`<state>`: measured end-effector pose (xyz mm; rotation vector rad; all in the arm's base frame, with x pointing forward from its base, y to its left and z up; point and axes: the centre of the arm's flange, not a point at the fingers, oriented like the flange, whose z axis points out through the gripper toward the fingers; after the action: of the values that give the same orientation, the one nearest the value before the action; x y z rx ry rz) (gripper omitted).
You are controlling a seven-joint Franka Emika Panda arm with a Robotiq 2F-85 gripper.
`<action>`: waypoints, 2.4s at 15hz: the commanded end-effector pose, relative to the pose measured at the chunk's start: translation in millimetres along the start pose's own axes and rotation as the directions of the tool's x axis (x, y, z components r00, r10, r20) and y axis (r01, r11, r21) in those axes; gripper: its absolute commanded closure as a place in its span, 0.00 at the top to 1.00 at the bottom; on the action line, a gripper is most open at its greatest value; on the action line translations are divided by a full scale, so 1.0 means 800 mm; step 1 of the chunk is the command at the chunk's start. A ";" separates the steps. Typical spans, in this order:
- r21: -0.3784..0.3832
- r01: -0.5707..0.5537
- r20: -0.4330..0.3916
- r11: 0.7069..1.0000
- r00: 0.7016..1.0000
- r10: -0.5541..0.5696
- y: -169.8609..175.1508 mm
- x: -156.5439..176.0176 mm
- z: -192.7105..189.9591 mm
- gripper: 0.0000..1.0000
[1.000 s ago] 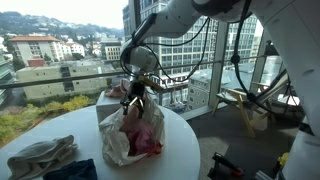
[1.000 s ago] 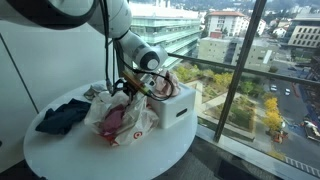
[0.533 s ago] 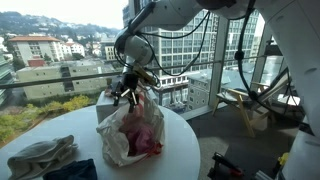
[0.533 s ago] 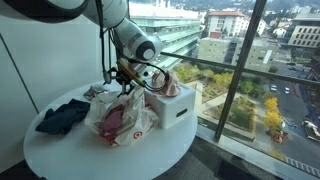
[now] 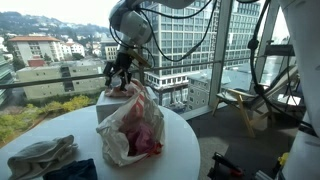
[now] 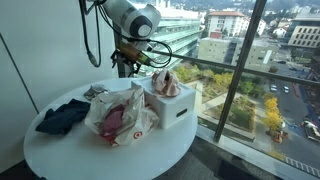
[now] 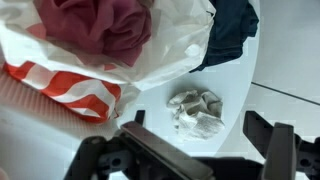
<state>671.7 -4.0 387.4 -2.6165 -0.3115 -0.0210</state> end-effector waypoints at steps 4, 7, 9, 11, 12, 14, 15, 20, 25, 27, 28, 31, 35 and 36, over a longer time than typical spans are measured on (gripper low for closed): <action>-0.276 -0.020 -0.257 0.961 0.965 -0.054 0.073 0.050 -0.060 1.00; -0.387 -0.081 -0.369 0.919 0.927 -0.073 0.115 0.065 -0.076 1.00; -0.450 -0.130 -0.435 0.884 0.896 -0.089 0.143 0.076 -0.073 1.00; -0.515 -0.172 -0.485 0.840 0.866 -0.121 0.168 0.086 -0.063 1.00; -0.547 -0.197 -0.503 0.813 0.854 -0.132 0.181 0.092 -0.056 1.00; -0.595 -0.258 -0.538 0.761 0.831 -0.139 0.207 0.100 -0.042 1.00; -0.614 -0.287 -0.549 0.735 0.825 -0.136 0.219 0.102 -0.034 1.00; -0.606 -0.343 -0.553 0.718 0.830 -0.069 0.231 0.098 0.006 0.98; -0.565 -0.344 -0.570 0.750 0.820 -0.053 0.186 0.090 0.014 0.53; -0.537 -0.365 -0.582 0.760 0.813 -0.021 0.179 0.083 0.013 0.39; -0.516 -0.375 -0.586 0.770 0.811 0.002 0.177 0.079 0.012 0.31; -0.422 -0.397 -0.591 0.815 0.802 0.085 0.172 0.063 0.008 0.08; -0.240 -0.366 -0.616 0.899 0.773 0.150 0.130 0.035 -0.023 0.00; -0.202 -0.353 -0.629 0.914 0.762 0.155 0.118 0.030 -0.033 0.02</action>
<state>757.9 -92.9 325.4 -2.8832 0.3289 -0.8698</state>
